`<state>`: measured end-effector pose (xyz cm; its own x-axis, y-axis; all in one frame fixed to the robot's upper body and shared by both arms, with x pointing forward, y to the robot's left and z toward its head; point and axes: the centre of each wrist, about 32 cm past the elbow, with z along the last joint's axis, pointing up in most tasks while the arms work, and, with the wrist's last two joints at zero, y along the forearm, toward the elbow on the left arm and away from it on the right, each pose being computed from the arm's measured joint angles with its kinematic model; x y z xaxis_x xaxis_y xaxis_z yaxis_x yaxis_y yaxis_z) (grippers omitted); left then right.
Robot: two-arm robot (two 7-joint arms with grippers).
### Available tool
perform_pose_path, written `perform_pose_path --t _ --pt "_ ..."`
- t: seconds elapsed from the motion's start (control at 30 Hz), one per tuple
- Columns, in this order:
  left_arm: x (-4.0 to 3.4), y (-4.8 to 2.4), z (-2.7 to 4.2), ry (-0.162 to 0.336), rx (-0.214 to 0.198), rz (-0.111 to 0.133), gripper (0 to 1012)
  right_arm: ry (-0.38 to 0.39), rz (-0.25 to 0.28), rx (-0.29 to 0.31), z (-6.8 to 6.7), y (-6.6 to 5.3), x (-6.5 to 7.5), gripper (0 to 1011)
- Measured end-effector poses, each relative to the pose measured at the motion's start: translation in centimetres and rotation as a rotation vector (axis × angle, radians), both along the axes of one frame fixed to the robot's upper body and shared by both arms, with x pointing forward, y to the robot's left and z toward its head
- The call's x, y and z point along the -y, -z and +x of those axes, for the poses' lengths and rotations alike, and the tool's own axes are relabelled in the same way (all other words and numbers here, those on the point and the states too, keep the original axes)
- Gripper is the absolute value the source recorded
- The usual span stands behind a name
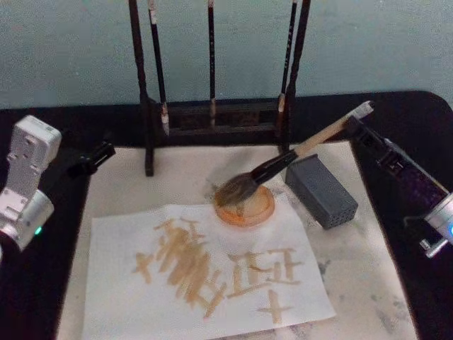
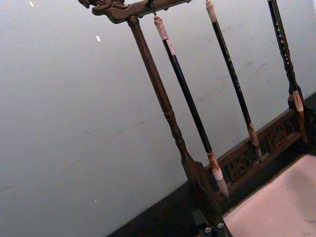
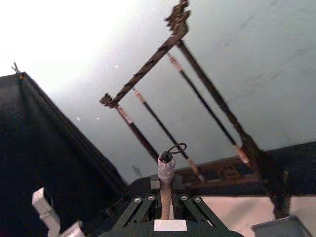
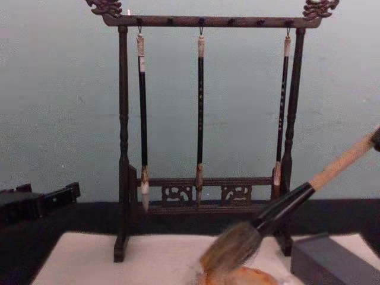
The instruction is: Pick up the brush from the inkstone, write on the paper, then place the brush back to its original position.
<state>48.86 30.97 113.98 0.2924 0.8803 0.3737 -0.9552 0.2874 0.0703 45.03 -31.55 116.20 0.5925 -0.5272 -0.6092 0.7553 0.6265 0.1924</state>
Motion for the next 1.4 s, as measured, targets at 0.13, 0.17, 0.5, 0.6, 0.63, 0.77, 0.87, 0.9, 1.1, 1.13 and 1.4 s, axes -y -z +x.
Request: perform_pose_path --t 0.13,0.17,0.5,0.6,0.63,0.77,0.87,0.9,1.1,1.13,1.4 --pt "0.0 0.0 0.0 0.0 0.0 0.0 1000 0.024 0.013 -0.014 0.4 0.5 0.4 131" --pt "0.0 0.0 0.0 0.0 0.0 0.0 1002 0.029 0.014 -0.017 0.5 0.6 0.5 131" --pt "0.0 0.0 0.0 0.0 0.0 0.0 1002 0.093 0.028 -0.067 1.7 2.2 1.4 131" --pt "0.0 0.0 0.0 0.0 0.0 0.0 1002 0.106 0.028 -0.084 2.0 2.6 1.6 132" --pt "0.0 0.0 0.0 0.0 0.0 0.0 1002 0.108 0.029 -0.09 2.1 2.7 1.7 131" --pt "0.0 0.0 0.0 0.0 0.0 0.0 1002 0.116 0.034 -0.116 2.4 3.2 1.8 131" --pt "0.0 0.0 0.0 0.0 0.0 0.0 1002 0.121 0.037 -0.137 2.7 3.6 1.9 131" --pt "0.0 0.0 0.0 0.0 0.0 0.0 1002 0.122 0.038 -0.141 2.7 3.7 1.9 131" --pt "0.0 0.0 0.0 0.0 0.0 0.0 1002 0.133 0.041 -0.167 3.1 4.3 1.8 132" --pt "0.0 0.0 0.0 0.0 0.0 0.0 1002 0.137 0.041 -0.172 3.2 4.4 1.8 131" --pt "0.0 0.0 0.0 0.0 0.0 0.0 1002 0.15 0.038 -0.204 3.6 5.1 1.6 131"
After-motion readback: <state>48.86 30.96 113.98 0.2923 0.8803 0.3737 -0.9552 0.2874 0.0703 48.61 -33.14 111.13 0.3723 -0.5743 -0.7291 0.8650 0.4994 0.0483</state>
